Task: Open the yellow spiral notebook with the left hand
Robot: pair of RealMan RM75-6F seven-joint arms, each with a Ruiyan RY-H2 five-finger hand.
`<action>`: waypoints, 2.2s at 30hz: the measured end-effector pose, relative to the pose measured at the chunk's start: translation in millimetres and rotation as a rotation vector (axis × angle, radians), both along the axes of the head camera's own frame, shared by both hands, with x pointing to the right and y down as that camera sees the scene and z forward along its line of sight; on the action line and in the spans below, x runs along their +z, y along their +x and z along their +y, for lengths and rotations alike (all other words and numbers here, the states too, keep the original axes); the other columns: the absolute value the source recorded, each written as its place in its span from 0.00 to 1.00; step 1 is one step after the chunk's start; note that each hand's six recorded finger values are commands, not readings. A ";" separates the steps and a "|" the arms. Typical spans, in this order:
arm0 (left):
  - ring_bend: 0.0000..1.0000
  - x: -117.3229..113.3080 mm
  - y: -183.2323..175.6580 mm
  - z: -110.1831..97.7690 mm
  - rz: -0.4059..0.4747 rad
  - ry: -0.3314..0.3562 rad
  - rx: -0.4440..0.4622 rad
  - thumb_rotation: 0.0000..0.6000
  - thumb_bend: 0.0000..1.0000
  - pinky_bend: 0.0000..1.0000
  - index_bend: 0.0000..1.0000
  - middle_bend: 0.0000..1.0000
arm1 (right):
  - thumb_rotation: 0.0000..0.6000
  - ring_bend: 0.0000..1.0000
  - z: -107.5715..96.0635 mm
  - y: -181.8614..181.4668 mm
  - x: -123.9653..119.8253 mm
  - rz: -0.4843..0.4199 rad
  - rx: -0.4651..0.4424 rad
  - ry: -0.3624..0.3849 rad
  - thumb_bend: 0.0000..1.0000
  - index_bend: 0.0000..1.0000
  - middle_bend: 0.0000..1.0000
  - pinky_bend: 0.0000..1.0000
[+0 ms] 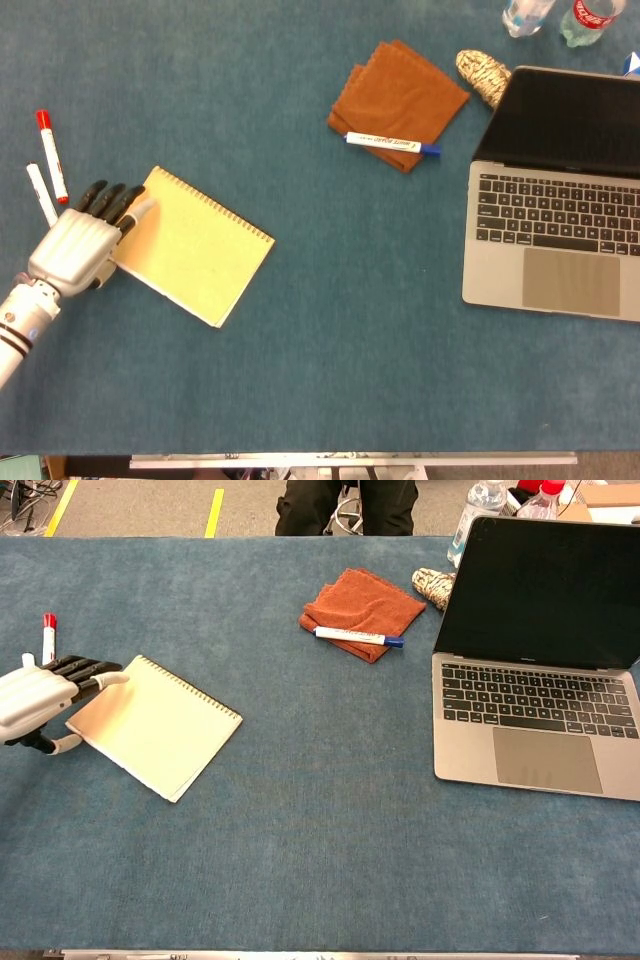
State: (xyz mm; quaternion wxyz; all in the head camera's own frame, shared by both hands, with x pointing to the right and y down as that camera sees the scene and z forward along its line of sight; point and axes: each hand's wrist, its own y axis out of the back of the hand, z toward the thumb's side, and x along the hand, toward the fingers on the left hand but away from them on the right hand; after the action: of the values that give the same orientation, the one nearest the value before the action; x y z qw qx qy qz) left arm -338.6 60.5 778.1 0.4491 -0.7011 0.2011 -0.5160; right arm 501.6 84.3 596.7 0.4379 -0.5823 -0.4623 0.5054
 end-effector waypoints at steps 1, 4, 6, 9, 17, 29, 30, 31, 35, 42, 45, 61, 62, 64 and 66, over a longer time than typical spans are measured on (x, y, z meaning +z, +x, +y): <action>0.00 0.1 1.5 -2.4 0.001 0.002 0.001 1.00 0.29 0.00 0.00 0.00 | 1.00 0.10 0.2 0.3 -0.1 0.000 0.001 0.001 0.19 0.14 0.18 0.18; 0.00 0.3 6.7 -10.4 0.003 0.006 0.006 1.00 0.29 0.00 0.00 0.00 | 1.00 0.10 1.1 1.8 -0.4 -0.001 0.005 0.002 0.19 0.14 0.18 0.18; 0.00 0.3 10.6 -16.0 0.006 0.011 0.008 1.00 0.29 0.00 0.00 0.00 | 1.00 0.10 1.6 3.0 -0.9 -0.001 0.009 0.004 0.19 0.14 0.18 0.18; 0.00 -0.7 16.7 -25.3 0.017 0.021 0.002 1.00 0.29 0.00 0.00 0.00 | 1.00 0.10 2.2 4.5 -1.6 -0.002 0.013 0.007 0.19 0.14 0.18 0.18; 0.00 -8.4 23.3 -40.1 0.022 0.056 -0.017 1.00 0.29 0.00 0.00 0.00 | 1.00 0.10 2.6 6.8 -1.1 -0.005 0.018 0.007 0.19 0.14 0.18 0.18; 0.00 -54.8 23.7 -27.9 0.061 0.069 -0.029 1.00 0.29 0.00 0.00 0.00 | 1.00 0.10 -0.8 3.1 4.8 -0.012 0.007 -0.009 0.19 0.14 0.18 0.18; 0.00 -58.3 26.9 -26.6 0.075 0.068 -0.027 1.00 0.29 0.00 0.00 0.00 | 1.00 0.10 -0.9 2.6 5.0 -0.013 0.006 -0.009 0.19 0.14 0.18 0.18; 0.00 -61.5 30.6 -25.3 0.091 0.066 -0.023 1.00 0.29 0.00 0.01 0.00 | 1.00 0.10 -1.0 2.1 5.2 -0.014 0.005 -0.009 0.19 0.14 0.18 0.18; 0.00 -70.3 54.3 -21.1 0.162 0.044 0.027 1.00 0.29 0.00 0.08 0.01 | 1.00 0.10 -1.1 1.1 5.9 -0.016 0.002 -0.010 0.19 0.14 0.18 0.18; 0.00 -67.1 90.9 -23.2 0.242 -0.036 0.079 1.00 0.26 0.00 0.16 0.10 | 1.00 0.10 -0.7 1.8 6.2 -0.020 0.001 -0.011 0.19 0.14 0.18 0.18; 0.00 -63.7 105.3 -26.3 0.260 -0.061 0.095 1.00 0.23 0.00 0.19 0.14 | 1.00 0.10 -0.5 3.1 6.2 -0.019 0.003 -0.013 0.19 0.14 0.18 0.18; 0.00 -34.5 147.3 -31.8 0.240 -0.218 0.101 0.13 0.14 0.00 0.27 0.28 | 1.00 0.10 0.7 5.0 6.0 -0.017 0.008 -0.014 0.19 0.14 0.18 0.18; 0.00 -32.4 149.5 -31.7 0.236 -0.222 0.102 0.13 0.14 0.00 0.27 0.28 | 1.00 0.10 1.0 5.7 5.7 -0.017 0.010 -0.013 0.19 0.14 0.18 0.18; 0.00 -29.8 153.2 -31.2 0.233 -0.225 0.103 0.12 0.14 0.00 0.27 0.27 | 1.00 0.10 1.2 6.7 5.5 -0.016 0.013 -0.013 0.19 0.14 0.18 0.18; 0.00 -28.4 157.2 -31.0 0.237 -0.223 0.102 0.12 0.14 0.00 0.26 0.26 | 1.00 0.10 1.7 7.7 5.2 -0.015 0.015 -0.013 0.19 0.14 0.18 0.18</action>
State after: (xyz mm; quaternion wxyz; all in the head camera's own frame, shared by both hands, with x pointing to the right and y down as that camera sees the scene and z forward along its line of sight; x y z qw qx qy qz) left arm -181.4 29.5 749.7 0.3675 -0.8119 0.1584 -0.4251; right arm 509.2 86.0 601.9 0.4268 -0.5854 -0.4668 0.5071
